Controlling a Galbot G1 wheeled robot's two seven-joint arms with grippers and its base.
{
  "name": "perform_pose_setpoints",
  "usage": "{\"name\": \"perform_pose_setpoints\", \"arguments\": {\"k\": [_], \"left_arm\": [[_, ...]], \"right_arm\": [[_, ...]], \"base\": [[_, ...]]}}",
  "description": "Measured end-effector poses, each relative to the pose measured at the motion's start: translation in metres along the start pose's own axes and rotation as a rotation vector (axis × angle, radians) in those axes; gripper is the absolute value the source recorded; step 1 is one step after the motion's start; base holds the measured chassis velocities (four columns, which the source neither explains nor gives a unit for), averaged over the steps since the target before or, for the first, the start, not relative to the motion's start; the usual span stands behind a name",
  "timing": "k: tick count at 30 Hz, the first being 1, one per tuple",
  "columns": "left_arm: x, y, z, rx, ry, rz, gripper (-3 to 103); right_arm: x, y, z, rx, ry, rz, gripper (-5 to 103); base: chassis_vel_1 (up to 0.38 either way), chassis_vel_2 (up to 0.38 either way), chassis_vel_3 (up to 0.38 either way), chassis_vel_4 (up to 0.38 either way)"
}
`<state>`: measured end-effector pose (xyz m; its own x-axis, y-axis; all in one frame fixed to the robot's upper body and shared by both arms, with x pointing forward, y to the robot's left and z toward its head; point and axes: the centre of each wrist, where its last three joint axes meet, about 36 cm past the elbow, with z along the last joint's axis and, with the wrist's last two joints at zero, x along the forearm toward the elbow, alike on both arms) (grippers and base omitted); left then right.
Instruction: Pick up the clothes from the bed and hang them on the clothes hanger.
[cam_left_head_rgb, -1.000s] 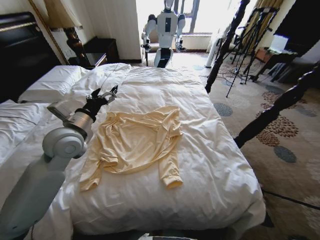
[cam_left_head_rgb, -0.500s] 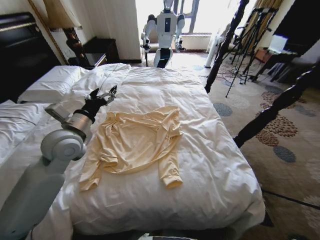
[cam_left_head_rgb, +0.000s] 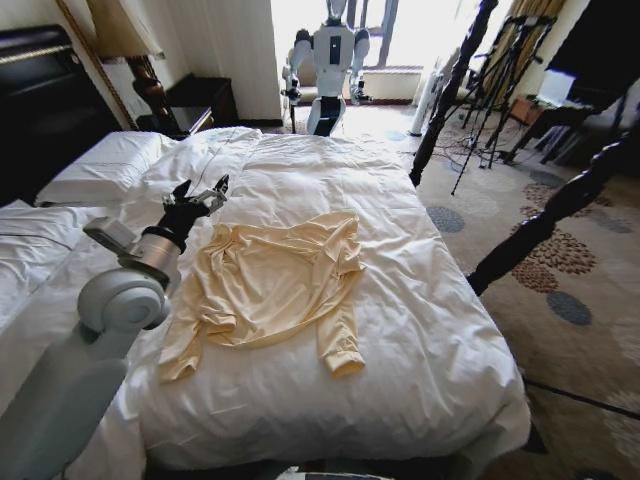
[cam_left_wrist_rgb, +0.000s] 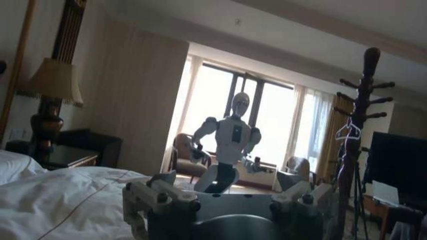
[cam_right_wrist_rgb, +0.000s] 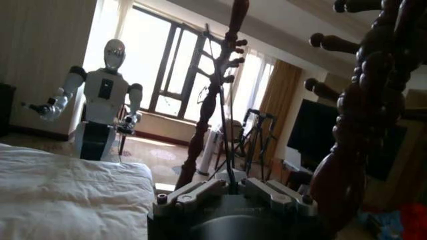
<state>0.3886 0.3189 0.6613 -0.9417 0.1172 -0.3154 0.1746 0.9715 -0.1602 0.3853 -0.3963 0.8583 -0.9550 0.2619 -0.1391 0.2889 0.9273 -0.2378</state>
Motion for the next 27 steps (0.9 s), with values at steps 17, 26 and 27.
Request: {"name": "perform_pose_setpoints", "arguments": {"k": [17,26,27], "left_arm": [[-0.015,0.041,0.035,-0.119,0.045,-0.163,100],[-0.013,0.055,0.053,-0.156,0.076,-0.213,100],[-0.014,0.057,0.055,-0.162,0.077,-0.220,100]], "right_arm": [[-0.034,0.108,0.085,-0.131,0.179,-0.590,0],[-0.060,0.276,0.133,-0.271,0.208,-0.911,0],[-0.056,0.299,0.138,-0.288,0.218,-0.951,0]], "base": [[0.000,0.000,0.000,0.000],[0.000,0.000,0.000,0.000],[0.000,0.000,0.000,0.000]]}}
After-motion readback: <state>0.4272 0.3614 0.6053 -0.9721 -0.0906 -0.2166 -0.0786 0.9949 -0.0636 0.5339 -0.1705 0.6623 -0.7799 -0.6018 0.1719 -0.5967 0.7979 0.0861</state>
